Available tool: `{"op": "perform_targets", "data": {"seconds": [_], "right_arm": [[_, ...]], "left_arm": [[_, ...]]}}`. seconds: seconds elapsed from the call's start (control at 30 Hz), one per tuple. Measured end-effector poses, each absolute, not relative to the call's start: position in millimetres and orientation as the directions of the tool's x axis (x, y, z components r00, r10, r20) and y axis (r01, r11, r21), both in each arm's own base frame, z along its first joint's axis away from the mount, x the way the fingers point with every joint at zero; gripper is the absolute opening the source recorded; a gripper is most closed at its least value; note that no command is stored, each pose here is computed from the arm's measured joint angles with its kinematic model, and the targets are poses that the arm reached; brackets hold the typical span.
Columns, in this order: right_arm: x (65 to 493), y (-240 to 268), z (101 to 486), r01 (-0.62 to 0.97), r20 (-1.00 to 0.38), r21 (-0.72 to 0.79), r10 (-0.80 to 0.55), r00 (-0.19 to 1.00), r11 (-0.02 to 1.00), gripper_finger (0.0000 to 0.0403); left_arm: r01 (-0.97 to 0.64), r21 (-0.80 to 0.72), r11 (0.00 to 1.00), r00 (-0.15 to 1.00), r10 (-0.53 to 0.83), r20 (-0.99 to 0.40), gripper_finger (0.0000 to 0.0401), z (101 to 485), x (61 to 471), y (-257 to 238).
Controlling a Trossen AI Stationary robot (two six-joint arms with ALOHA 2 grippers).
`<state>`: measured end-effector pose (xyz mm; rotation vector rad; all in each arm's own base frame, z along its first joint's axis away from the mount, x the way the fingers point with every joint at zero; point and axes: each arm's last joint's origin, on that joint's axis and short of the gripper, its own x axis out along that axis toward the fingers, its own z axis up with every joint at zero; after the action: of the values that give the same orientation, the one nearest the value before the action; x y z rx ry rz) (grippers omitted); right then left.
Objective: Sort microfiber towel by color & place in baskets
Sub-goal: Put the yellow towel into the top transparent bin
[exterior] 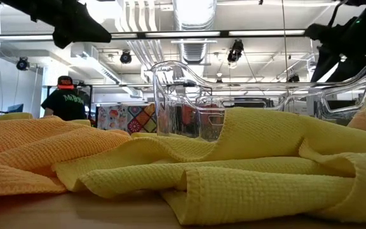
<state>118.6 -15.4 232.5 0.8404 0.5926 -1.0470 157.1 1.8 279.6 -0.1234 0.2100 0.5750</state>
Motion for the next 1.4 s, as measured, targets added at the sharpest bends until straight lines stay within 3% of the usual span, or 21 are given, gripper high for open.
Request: {"op": "perform_targets", "data": {"seconds": [0.33, 0.53, 0.97, 1.4], "right_arm": [[144.8, -52.5, 249.1, 0.967, -0.821, 0.186, -0.513, 0.252, 0.177, 0.0167], [162.0, -88.0, 243.3, 0.973, -0.909, 0.101, -0.379, 0.175, 0.208, 0.0195], [166.5, -135.3, 199.1, 0.984, -0.975, -0.081, -0.217, -0.046, 0.157, 0.0203], [173.5, -144.5, 154.7, 0.97, -0.979, -0.151, -0.165, -0.119, 0.192, 0.0203]], "left_arm": [[-0.534, 0.116, 0.837, 0.805, 0.546, -0.231, 0.0038, 288.4, 165.6, 2.1], [-0.509, 0.22, 0.832, 0.81, 0.549, -0.204, 0.0038, 300.5, 163.6, 3.2], [-0.512, 0.22, 0.83, 0.808, 0.552, -0.206, 0.0038, 305.4, 146.2, 5.0], [-0.522, 0.181, 0.834, 0.789, 0.552, -0.269, 0.0038, 297.4, 140.2, 5.5]]}}
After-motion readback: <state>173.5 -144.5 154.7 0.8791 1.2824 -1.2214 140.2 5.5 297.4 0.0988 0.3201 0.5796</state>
